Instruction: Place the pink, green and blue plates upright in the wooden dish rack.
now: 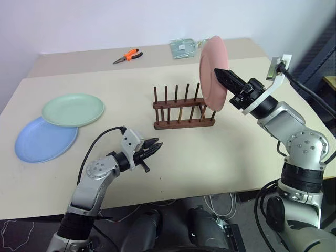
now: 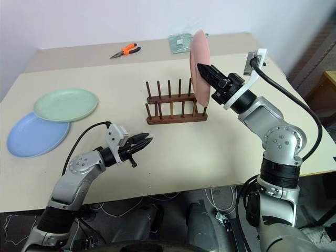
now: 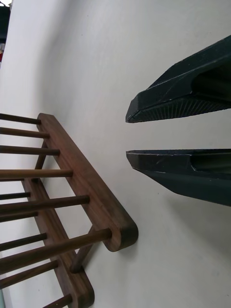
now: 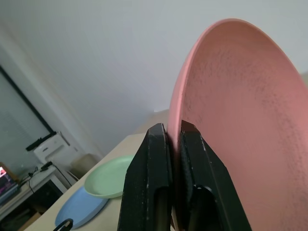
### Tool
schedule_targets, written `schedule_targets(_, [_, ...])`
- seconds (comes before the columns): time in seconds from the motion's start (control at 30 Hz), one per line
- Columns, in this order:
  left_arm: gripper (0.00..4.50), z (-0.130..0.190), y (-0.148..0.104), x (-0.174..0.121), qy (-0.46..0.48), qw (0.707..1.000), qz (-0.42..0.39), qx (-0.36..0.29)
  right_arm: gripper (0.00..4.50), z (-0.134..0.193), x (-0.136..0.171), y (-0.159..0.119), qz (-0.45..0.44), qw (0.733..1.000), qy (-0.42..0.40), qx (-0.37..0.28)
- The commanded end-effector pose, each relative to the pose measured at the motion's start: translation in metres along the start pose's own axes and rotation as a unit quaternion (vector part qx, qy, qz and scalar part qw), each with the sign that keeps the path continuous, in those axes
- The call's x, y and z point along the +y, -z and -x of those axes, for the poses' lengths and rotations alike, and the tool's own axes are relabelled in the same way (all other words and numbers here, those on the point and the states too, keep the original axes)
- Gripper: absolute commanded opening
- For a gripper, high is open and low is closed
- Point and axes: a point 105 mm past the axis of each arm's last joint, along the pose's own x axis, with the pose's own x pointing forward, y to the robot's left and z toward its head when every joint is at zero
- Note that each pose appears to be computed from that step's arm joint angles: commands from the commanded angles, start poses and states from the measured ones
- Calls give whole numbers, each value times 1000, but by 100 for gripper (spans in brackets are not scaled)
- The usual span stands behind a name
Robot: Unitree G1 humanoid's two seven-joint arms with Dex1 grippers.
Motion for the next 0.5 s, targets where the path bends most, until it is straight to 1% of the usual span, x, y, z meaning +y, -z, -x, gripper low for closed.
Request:
schedule_targets(0.03, [86, 3, -14, 1, -4, 1000, -18, -23, 111, 0, 6, -14, 16, 999, -17, -24])
schedule_targets(0.07, [86, 3, -14, 1, -4, 1000, -18, -23, 143, 0, 6, -14, 17, 999, -17, -24])
schedule_targets(0.1, [86, 3, -14, 1, -5, 1000, -18, -22, 201, 0, 5, -15, 18, 999, -17, -26])
schedule_targets(0.17, [86, 4, -12, 1, -6, 1000, -12, -17, 299, 0, 0, -24, 65, 997, 3, -35])
schedule_targets(0.23, [141, 6, -10, 4, -11, 1000, -1, -12, 403, 1, -4, -32, 134, 990, 20, -32])
schedule_targets(0.27, [174, 7, -10, 5, -12, 1000, 6, -13, 404, 1, -4, -35, 167, 985, 24, -28])
schedule_targets(0.4, [373, 11, -18, 19, -49, 998, 18, -28, 404, 2, -7, -53, 287, 957, 47, -20])
schedule_targets(0.43, [426, 14, -21, 32, -86, 996, 9, -31, 404, 2, -9, -58, 330, 942, 55, -10])
schedule_targets(0.47, [449, 19, -26, 48, -131, 991, 8, -39, 427, 1, -7, -63, 378, 924, 56, -1])
schedule_targets(0.5, [449, 22, -29, 58, -161, 986, 8, -46, 427, 0, -6, -66, 408, 911, 54, 6])
